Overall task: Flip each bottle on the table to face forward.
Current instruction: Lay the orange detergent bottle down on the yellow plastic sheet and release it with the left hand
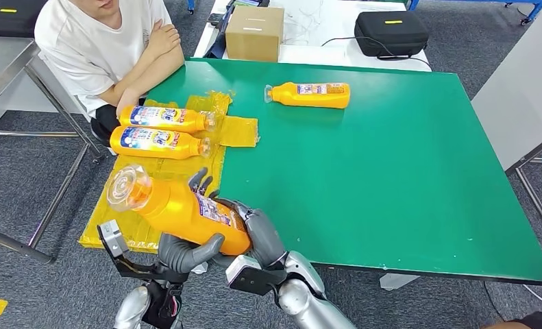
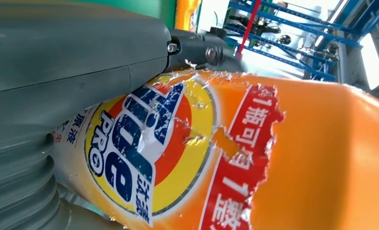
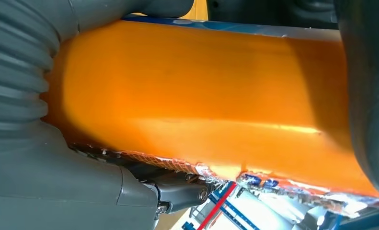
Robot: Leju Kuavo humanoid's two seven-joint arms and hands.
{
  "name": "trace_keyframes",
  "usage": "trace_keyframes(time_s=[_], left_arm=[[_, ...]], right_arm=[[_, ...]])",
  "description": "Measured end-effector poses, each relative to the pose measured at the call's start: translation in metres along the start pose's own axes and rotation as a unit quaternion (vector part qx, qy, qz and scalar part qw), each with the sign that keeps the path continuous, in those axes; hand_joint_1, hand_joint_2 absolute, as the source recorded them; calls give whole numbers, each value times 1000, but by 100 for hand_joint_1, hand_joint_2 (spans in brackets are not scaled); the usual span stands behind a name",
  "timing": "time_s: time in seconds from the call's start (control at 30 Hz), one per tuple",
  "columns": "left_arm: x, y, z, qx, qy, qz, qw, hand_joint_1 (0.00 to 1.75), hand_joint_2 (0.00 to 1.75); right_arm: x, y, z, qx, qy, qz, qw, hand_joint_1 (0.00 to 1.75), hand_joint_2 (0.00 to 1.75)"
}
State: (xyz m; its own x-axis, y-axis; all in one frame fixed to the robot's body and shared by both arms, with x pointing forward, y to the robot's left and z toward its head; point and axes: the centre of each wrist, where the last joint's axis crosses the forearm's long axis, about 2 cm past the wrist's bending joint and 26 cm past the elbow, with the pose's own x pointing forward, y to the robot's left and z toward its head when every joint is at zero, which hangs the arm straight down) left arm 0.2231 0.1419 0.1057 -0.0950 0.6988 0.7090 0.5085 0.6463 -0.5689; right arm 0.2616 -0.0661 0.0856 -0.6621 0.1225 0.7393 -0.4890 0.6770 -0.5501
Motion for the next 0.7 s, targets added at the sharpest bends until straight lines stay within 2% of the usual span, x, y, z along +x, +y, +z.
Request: trace_keyframes(time_s=[0.03,0.1,0.13,0.17,0.27,0.5,0.7], left_arm=[[0,1,0,1,0,1,1000,175,175],[-1,3,1,2,2,5,1000,175,175],[-1,4,1,2,3,7,1000,175,175],[0,5,2,2,4,9,1000,175,175],[0,8,1,0,10,6,1000,175,175],[1,12,0,17,33,-57,998,175,175],[2,13,1,22,34,-69,997,175,175]], right_arm=[[-1,1,0,2,2,-1,1000,101,175],[-2,2,1,5,7,-2,1000,62,175],[-2,2,1,7,9,-3,1000,30,175],[-3,2,2,9,10,-4,1000,1,131],[-4,5,4,11,16,-6,1000,0,0],[0,12,6,0,20,-14,1000,0,0],[2,14,5,-4,17,-16,1000,0,0]])
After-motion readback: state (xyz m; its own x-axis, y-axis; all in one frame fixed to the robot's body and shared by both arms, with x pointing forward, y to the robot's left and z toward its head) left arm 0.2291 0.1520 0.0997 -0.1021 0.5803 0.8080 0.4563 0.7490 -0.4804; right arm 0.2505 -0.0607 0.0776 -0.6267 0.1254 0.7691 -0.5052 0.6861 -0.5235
